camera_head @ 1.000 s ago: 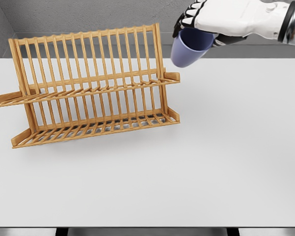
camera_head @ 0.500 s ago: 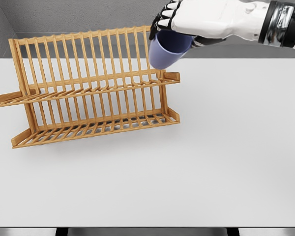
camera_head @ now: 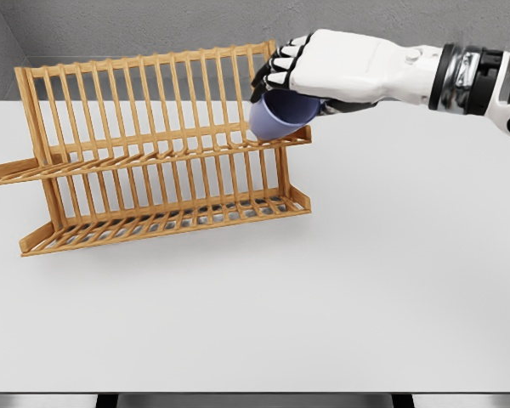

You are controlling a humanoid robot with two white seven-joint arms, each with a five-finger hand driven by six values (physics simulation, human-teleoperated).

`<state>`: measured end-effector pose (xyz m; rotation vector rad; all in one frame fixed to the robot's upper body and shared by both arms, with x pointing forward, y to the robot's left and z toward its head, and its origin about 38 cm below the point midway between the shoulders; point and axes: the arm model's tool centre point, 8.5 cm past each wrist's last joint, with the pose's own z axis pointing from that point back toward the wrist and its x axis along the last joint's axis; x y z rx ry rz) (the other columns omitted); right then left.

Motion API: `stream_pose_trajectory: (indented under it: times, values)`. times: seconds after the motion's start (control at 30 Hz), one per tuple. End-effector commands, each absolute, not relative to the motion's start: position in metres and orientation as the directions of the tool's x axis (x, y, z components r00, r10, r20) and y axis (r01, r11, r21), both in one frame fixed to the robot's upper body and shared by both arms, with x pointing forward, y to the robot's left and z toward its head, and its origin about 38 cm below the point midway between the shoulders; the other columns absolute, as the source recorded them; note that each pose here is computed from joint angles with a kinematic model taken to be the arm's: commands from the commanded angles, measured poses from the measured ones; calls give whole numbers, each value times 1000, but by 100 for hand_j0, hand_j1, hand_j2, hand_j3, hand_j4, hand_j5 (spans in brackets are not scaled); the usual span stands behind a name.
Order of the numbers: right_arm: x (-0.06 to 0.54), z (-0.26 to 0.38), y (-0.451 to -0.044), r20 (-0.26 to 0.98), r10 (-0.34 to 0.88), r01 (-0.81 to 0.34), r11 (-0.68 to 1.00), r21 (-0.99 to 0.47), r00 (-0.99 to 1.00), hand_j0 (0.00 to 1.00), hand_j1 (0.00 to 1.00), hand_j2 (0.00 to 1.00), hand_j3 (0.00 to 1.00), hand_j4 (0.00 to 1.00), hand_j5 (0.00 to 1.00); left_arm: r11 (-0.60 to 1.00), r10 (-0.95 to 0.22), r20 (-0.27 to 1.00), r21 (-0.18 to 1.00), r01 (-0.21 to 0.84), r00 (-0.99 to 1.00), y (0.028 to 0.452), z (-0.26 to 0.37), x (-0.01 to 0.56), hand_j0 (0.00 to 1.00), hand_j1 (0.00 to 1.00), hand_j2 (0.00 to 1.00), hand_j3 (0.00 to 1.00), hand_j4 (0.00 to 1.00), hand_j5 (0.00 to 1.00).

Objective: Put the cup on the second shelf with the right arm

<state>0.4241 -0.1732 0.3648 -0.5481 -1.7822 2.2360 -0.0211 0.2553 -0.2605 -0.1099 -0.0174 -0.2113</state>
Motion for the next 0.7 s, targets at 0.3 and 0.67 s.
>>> stream_pose_trajectory:
  times: [0.3, 0.67]
  values:
    - [423, 362, -174, -138, 402, 47, -229, -972, -905, 100, 100, 100, 100, 100, 100, 972, -208, 29, -107, 210, 978, 255, -260, -21, 100, 100, 100, 100, 100, 100]
    - [407, 400, -322, -164, 683, 96, -136, -986, -712, 100, 100, 100, 100, 100, 100, 972, -208, 29, -107, 210, 978, 255, -260, -21, 100, 100, 100, 100, 100, 100]
